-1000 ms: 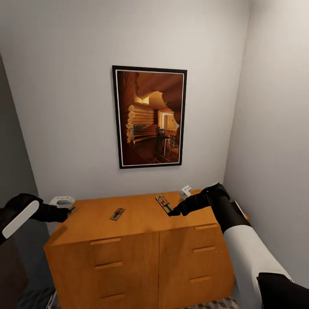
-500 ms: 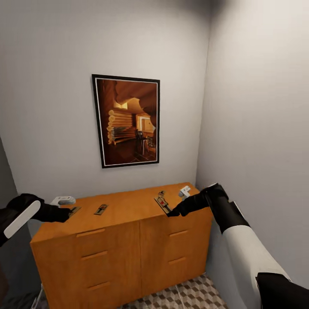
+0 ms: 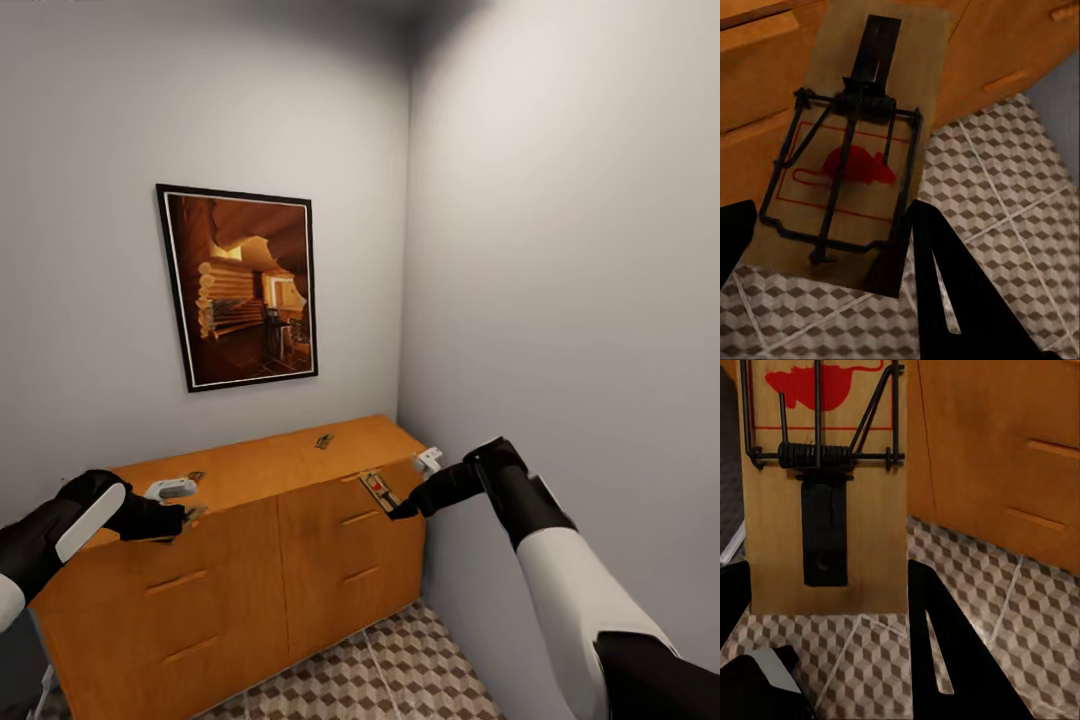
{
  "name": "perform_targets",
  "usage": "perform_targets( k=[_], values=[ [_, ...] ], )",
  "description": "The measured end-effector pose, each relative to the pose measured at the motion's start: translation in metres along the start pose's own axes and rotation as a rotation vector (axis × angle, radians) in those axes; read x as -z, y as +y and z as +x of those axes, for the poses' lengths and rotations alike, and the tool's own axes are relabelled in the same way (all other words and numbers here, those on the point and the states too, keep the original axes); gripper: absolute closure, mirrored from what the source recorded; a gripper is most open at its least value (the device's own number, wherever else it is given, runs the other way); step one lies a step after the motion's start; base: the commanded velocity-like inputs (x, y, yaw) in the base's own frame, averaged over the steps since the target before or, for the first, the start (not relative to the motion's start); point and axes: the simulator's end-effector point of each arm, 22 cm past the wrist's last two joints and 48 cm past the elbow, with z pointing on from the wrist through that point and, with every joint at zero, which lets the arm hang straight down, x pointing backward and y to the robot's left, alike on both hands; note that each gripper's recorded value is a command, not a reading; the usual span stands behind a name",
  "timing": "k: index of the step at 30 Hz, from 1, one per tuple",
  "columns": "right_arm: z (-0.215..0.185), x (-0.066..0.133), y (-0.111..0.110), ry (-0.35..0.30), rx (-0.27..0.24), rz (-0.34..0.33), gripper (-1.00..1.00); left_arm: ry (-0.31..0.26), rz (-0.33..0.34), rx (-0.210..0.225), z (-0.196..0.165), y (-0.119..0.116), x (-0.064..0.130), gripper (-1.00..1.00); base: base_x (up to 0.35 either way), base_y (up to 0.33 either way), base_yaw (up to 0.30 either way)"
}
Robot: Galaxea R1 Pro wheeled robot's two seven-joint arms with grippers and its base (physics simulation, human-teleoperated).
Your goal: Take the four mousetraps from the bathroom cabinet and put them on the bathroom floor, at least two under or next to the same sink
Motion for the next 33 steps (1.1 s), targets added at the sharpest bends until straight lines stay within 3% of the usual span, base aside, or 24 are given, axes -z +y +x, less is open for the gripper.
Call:
perform_targets(
  k=[5, 8, 9, 13, 16, 18, 20, 28, 33],
  values=[
    [0.014, -0.008, 0.002, 0.039, -0.032, -0.016, 1.00, 0.058, 0.007, 0.033, 0.020, -0.012, -0.019, 1.00, -0.301, -0.083, -0.294],
    [0.026, -0.013, -0.015, 0.072, -0.044, 0.064, 1.00, 0.076, 0.006, 0.041, 0.025, -0.015, -0.023, 1.00, -0.281, -0.083, -0.291],
    [0.046, -0.022, -0.028, 0.116, -0.064, 0.116, 1.00, 0.095, -0.002, 0.056, 0.033, -0.011, -0.027, 1.00, -0.239, -0.077, -0.279],
    [0.087, -0.041, -0.024, 0.207, -0.117, 0.105, 1.00, 0.107, -0.014, 0.087, 0.042, -0.005, -0.033, 1.00, -0.088, -0.029, -0.236],
    [0.099, -0.045, -0.021, 0.235, -0.131, 0.104, 1.00, 0.096, -0.031, 0.111, 0.046, 0.005, -0.037, 1.00, -0.025, -0.008, -0.150],
    [0.112, -0.050, -0.020, 0.260, -0.137, 0.107, 1.00, 0.112, -0.071, 0.160, 0.065, 0.028, -0.046, 1.00, -0.008, -0.003, -0.050],
    [0.125, -0.054, -0.017, 0.280, -0.143, 0.103, 1.00, 0.123, -0.087, 0.191, 0.079, 0.036, -0.053, 1.00, -0.004, -0.001, -0.025],
    [0.174, -0.070, -0.011, 0.338, -0.152, 0.115, 1.00, 0.140, -0.148, 0.272, 0.129, 0.053, -0.082, 1.00, -0.001, 0.000, -0.008],
    [0.204, -0.078, -0.005, 0.368, -0.163, 0.120, 1.00, 0.155, -0.165, 0.294, 0.150, 0.051, -0.092, 1.00, 0.000, 0.000, -0.001]
  ],
)
